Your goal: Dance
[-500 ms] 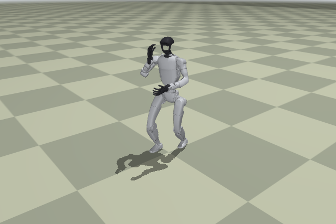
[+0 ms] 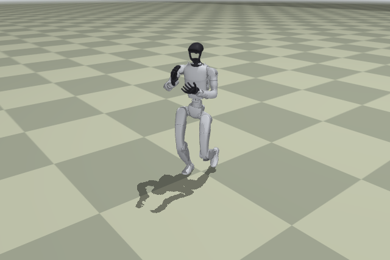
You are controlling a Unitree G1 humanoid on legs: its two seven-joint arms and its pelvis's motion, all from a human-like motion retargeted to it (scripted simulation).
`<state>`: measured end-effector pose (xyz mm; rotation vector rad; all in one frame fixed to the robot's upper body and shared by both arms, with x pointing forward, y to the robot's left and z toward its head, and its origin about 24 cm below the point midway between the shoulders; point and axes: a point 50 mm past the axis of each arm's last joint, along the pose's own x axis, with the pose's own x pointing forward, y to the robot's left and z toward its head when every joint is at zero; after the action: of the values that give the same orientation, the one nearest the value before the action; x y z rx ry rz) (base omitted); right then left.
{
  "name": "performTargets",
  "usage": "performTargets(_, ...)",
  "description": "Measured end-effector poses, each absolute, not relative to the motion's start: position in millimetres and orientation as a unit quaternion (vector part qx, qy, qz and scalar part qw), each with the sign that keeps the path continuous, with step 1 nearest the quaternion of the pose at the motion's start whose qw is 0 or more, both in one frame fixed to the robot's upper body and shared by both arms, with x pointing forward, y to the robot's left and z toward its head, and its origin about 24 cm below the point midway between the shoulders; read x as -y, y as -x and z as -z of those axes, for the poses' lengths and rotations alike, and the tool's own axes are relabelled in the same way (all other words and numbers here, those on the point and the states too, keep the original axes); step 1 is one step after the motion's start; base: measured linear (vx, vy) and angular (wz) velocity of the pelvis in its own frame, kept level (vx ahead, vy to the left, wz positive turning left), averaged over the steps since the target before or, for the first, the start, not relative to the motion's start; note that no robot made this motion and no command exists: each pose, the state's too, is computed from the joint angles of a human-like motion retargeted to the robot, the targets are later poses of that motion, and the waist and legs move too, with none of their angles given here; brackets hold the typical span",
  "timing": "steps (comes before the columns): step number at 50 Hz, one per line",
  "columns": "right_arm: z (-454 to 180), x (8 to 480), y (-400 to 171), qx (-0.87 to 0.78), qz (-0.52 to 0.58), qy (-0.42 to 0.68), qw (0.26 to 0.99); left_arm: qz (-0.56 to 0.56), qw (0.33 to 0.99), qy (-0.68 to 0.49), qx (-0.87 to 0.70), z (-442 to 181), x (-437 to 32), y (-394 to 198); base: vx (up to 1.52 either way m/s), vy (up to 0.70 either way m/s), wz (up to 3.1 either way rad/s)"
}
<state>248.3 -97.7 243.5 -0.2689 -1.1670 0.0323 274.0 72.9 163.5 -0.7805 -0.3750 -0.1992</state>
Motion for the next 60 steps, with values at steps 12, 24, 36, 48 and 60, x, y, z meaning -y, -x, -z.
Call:
performTargets(12,-262,94,-259,0.565,0.041,0.094,0.818,0.044,0.908,0.392,0.137,-138,-90,-274,0.49,-0.03,0.19)
performTargets(24,-228,100,-246,0.515,0.017,0.056,0.855,0.029,0.927,0.321,0.191,-159,-89,-284,0.53,0.04,0.11)
performTargets(36,-207,130,-244,0.483,0.113,0.051,0.867,0.036,0.938,0.301,0.169,-143,-78,-277,0.59,-0.07,-0.04)
performTargets(48,-204,132,-243,0.499,0.114,0.127,0.85,0.068,0.954,0.256,0.141,-125,-69,-264,0.51,-0.12,0.39)
performTargets(60,-174,139,-261,0.408,0.135,0.161,0.888,0.023,0.96,0.259,0.104,-105,-86,-264,0.49,0.01,0.38)
